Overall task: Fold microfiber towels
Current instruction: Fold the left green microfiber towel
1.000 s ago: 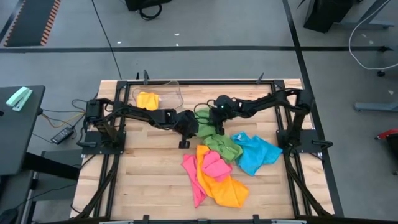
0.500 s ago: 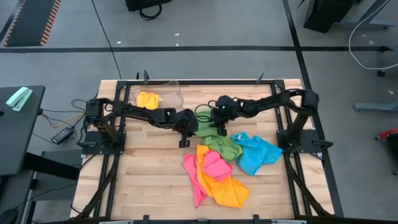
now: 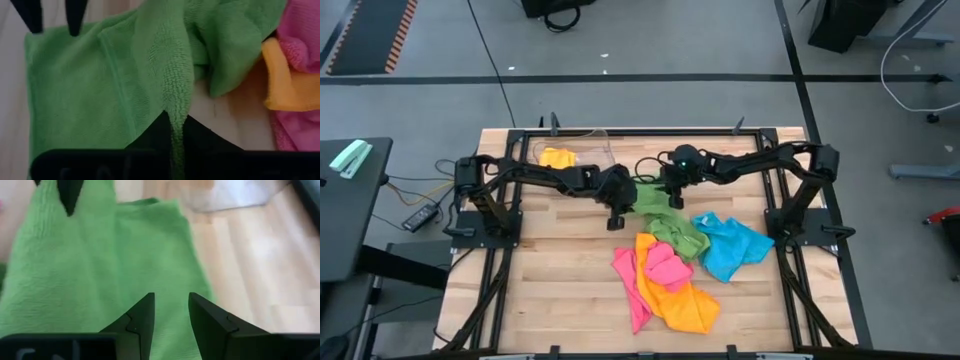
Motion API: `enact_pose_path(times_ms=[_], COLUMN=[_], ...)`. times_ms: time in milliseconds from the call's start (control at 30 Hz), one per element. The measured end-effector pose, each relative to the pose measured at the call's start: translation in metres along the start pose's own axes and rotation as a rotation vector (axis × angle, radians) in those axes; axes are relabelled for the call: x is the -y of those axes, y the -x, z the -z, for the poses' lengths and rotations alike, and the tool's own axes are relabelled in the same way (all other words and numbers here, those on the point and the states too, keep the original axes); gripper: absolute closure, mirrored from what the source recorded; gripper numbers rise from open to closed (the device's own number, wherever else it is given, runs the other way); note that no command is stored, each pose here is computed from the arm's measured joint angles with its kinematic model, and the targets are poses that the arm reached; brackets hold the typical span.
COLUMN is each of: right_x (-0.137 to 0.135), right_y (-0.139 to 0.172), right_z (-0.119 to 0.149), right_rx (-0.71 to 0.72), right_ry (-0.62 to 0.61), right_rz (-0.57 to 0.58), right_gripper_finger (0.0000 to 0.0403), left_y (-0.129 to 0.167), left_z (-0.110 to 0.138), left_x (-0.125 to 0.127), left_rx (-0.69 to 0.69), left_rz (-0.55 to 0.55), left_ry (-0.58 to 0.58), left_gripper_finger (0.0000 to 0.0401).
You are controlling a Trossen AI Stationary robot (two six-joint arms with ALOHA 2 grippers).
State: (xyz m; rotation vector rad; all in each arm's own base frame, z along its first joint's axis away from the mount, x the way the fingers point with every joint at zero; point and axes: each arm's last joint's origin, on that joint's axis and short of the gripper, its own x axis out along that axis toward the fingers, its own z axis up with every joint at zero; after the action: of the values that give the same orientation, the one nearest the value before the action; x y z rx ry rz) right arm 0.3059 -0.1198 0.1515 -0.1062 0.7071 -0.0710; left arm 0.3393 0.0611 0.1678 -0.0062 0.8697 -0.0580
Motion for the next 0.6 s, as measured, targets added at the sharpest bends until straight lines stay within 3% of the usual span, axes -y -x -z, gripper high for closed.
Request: enact_pose_path(times_ms=[200,333,600], right_x=[0.021,0.035,0.041], right_y=[0.001,-0.01,-0.042], right_z=[-0.001,0.012,0.01], right_rx=[0.062,0.028,-0.122], right_ry=[-0.03,-0.174,-0.306], right_rz=[0.102,0.168,0.136], right_gripper_finger=[0.0274,0.0274,0.0288], left_y=[0.001,0.002,0.002], left_z=[0.002,0.002,0.001], left_x=[-0.008,-0.009,-0.011], left_rx=[0.0,0.001,0.009], left_rz=[-0.01,-0.012,-0.015], left_ry=[0.018,0.014,0.014], left_gripper_finger=[0.038,0.037,0.0373])
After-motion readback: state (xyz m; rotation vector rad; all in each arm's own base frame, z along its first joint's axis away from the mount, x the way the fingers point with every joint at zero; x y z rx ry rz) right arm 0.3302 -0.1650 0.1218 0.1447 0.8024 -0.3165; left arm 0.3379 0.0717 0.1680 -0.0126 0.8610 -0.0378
